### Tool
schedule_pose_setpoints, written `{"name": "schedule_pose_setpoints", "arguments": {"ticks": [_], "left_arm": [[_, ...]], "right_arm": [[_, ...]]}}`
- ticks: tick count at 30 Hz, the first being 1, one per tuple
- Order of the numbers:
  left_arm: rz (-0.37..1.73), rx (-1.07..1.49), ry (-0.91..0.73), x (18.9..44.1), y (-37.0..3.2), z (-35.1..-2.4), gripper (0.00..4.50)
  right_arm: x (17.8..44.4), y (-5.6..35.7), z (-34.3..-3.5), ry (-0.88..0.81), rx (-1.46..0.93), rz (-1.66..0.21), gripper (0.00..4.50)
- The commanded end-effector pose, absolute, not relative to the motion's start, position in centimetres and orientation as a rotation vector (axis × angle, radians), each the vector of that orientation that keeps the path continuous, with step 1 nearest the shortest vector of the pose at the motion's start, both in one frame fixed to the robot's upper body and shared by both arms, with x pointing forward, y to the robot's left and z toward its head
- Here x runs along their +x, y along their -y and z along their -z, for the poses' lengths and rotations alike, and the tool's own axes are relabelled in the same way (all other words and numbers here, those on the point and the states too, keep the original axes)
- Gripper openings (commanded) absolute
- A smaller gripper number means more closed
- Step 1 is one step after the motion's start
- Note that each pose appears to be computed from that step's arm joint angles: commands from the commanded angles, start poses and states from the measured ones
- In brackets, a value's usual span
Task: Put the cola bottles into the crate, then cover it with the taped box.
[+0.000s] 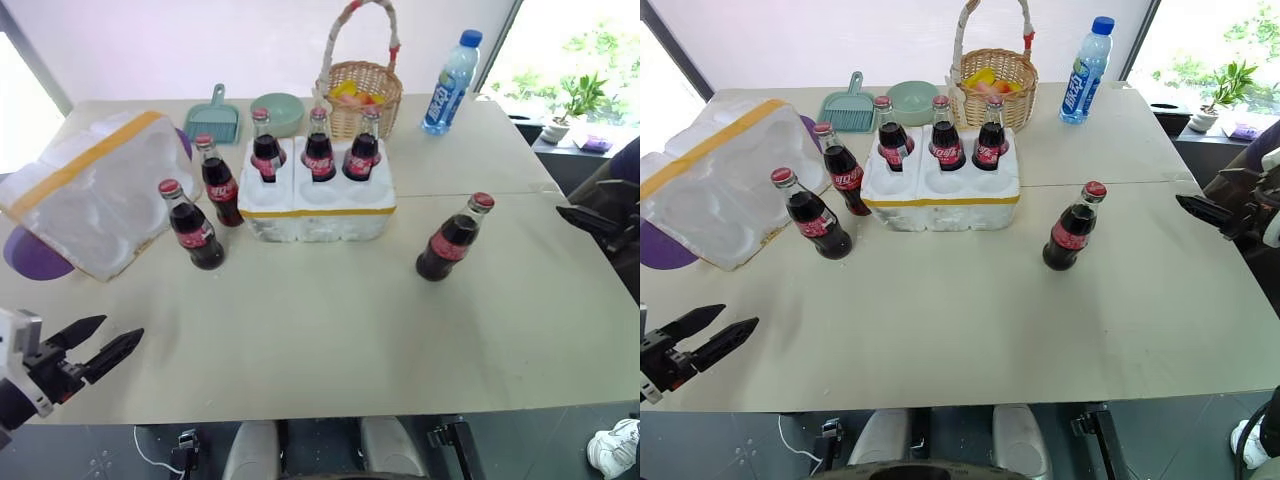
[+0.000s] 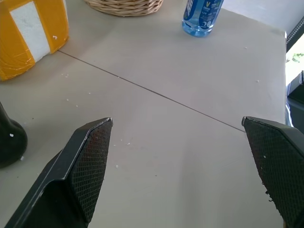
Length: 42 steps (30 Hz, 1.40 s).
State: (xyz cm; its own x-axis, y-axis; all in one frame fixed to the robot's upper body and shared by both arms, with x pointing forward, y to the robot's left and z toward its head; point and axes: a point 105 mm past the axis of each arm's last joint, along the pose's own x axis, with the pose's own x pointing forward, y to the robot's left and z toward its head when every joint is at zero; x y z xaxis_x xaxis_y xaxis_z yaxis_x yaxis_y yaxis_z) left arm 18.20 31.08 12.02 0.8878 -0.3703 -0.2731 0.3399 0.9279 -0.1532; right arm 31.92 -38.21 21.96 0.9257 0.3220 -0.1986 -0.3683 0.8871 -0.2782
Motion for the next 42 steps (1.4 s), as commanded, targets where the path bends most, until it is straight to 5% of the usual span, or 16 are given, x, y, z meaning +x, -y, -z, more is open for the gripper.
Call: {"name": "schedule_pose_setpoints", "arguments": {"ticks": [1,11,15,27,42], "left_arm": [[0.370,-0.054,-0.266,18.6,-31.1,-13.1,4.48],[0.271,-0.094,-0.202,20.5,-32.4,-14.4,4.48],[0.352,-0.057,-0.135,22.2,-30.9,-16.1,4.48],[0.469,0.009,-0.039,28.9,-27.2,-17.4,4.48],[0.527,0.051,-0.010,33.8,-24.8,-16.5,4.48]], "right_arm": [[31.7,38.7,-23.1,-0.098,-0.321,-0.336,4.50],[31.3,38.7,-22.6,-0.107,-0.274,-0.348,4.50],[31.0,37.3,-25.1,-0.066,-0.207,-0.435,4.50],[29.4,26.1,-35.7,0.039,-0.256,-0.971,4.50],[25.9,16.3,-35.6,0.036,-0.344,-1.370,4.50]]}}
